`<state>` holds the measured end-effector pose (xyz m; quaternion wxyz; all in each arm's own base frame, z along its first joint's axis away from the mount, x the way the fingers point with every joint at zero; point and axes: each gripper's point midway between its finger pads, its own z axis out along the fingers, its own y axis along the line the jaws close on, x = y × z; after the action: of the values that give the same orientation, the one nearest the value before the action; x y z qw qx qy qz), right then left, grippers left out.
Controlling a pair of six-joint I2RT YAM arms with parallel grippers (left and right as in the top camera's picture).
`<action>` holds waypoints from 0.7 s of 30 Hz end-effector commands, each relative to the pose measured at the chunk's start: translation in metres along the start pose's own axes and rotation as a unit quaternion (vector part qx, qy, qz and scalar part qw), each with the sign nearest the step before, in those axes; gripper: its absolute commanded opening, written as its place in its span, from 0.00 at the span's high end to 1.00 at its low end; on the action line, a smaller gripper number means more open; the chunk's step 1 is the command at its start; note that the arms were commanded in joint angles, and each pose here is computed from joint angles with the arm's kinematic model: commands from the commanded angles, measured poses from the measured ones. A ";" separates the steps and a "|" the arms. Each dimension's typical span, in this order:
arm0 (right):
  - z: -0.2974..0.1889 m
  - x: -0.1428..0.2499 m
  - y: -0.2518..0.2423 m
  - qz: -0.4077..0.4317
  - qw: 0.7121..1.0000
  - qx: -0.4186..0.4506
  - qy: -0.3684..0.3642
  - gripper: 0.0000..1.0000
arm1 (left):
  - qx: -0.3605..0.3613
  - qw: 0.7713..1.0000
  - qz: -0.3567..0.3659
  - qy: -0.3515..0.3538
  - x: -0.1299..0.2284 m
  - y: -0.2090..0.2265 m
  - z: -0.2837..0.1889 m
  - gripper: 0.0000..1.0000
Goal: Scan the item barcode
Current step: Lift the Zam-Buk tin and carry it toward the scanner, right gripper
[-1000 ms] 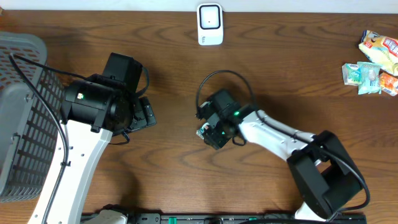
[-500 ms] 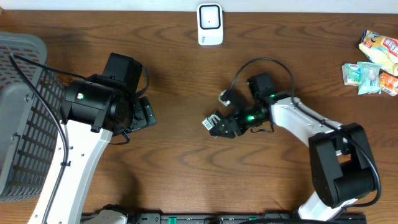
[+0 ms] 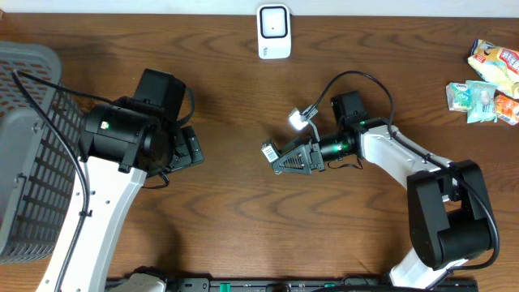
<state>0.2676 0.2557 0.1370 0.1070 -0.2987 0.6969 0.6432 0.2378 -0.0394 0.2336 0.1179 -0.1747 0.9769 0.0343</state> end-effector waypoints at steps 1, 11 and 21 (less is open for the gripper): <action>-0.004 -0.010 0.024 0.007 0.997 -0.069 -0.022 0.46 | 0.000 1.000 -0.007 -0.003 -0.001 0.002 -0.002 0.03; -0.007 -0.039 -0.007 0.071 0.997 0.015 -0.038 0.44 | 0.000 1.000 -0.007 -0.004 -0.001 0.002 -0.002 0.02; -0.024 -0.096 -0.046 0.129 0.971 0.134 -0.153 0.50 | 0.000 1.000 -0.007 -0.003 -0.001 0.002 -0.002 0.03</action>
<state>0.3565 0.2662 0.1539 0.1735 -0.1701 0.7610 0.6015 0.2378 -0.0394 0.2336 0.1179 -0.1747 0.9769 0.0343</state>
